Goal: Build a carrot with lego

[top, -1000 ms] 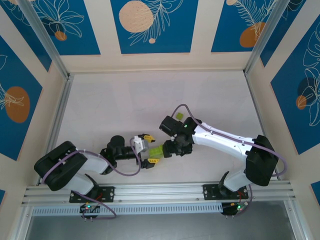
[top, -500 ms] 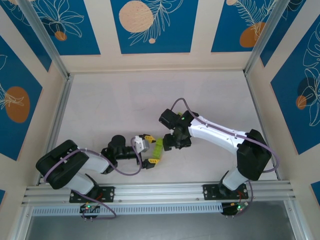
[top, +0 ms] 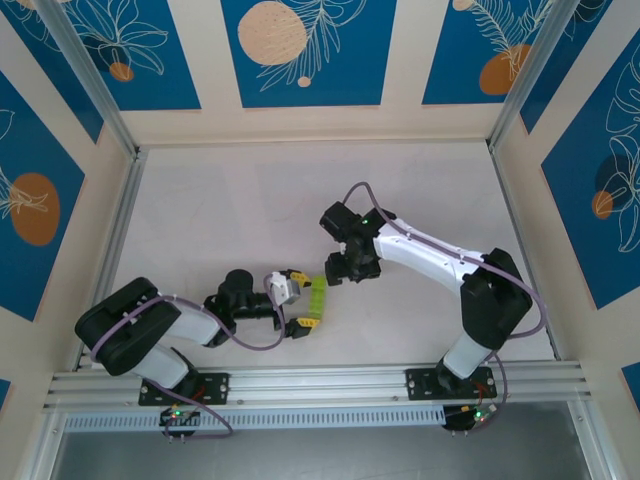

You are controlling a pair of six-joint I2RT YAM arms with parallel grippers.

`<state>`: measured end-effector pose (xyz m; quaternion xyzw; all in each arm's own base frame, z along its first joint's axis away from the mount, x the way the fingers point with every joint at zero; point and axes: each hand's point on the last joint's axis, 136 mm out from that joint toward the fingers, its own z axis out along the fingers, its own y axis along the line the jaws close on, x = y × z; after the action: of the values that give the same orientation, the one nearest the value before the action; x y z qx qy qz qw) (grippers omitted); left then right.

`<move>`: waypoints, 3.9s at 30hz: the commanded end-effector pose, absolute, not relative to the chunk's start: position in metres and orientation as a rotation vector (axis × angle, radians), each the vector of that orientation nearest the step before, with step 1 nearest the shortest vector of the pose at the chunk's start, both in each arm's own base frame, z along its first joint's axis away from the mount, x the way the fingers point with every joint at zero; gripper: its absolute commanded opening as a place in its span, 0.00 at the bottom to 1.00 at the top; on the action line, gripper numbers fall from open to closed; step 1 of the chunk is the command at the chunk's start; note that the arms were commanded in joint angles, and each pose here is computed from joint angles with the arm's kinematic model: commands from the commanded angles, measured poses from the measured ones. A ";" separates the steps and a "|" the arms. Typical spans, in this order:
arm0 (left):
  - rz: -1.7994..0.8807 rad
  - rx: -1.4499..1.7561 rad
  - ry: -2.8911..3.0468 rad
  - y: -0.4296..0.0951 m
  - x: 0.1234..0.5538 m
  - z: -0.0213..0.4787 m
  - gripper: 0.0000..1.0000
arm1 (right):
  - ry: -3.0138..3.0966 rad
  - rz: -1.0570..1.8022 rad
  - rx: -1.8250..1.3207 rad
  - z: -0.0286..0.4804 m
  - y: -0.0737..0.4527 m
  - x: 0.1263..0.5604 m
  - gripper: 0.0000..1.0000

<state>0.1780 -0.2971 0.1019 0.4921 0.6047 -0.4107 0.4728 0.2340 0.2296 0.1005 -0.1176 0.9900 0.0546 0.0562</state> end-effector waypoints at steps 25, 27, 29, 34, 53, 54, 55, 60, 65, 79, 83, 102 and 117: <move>-0.959 1.189 1.476 -0.297 0.195 0.097 0.99 | 2.908 0.374 -0.668 0.117 0.294 0.248 0.66; -0.961 1.179 1.476 -0.296 0.197 0.099 0.99 | 2.904 0.390 -0.688 0.119 0.299 0.246 0.66; -0.963 1.178 1.474 -0.296 0.197 0.100 0.99 | 2.903 0.400 -0.709 0.121 0.302 0.244 0.66; -0.960 1.177 1.475 -0.296 0.198 0.100 0.99 | 2.895 0.342 -0.698 0.125 0.297 0.246 0.66; -1.023 1.214 1.395 -0.303 0.209 0.112 0.92 | 2.913 0.012 0.140 0.097 0.176 0.372 0.70; -1.030 1.219 1.394 -0.303 0.209 0.111 0.91 | 2.919 0.017 0.157 0.091 0.175 0.377 0.70; -1.039 1.223 1.391 -0.304 0.208 0.111 0.89 | 2.923 0.018 0.176 0.087 0.174 0.381 0.69; -1.050 1.241 1.394 -0.305 0.205 0.108 0.81 | 2.958 0.049 0.231 0.068 0.177 0.394 0.66; -1.054 1.259 1.399 -0.304 0.203 0.106 0.74 | 2.959 0.068 0.272 0.057 0.179 0.405 0.64; -1.065 1.282 1.408 -0.305 0.200 0.100 0.60 | 2.997 0.058 0.306 0.038 0.186 0.415 0.56; -1.065 1.285 1.412 -0.305 0.200 0.099 0.59 | 3.004 0.056 0.308 0.034 0.186 0.416 0.53; -1.063 1.300 1.424 -0.306 0.200 0.095 0.54 | 2.999 0.056 0.269 0.045 0.185 0.405 0.31; -1.056 1.315 1.434 -0.308 0.200 0.091 0.53 | 3.045 0.287 -0.071 0.136 0.235 0.275 0.29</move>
<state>0.2015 -0.3044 0.0901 0.5172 0.5936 -0.4227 0.4488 0.3142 0.2277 0.1381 -0.0081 0.9919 0.0784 0.0996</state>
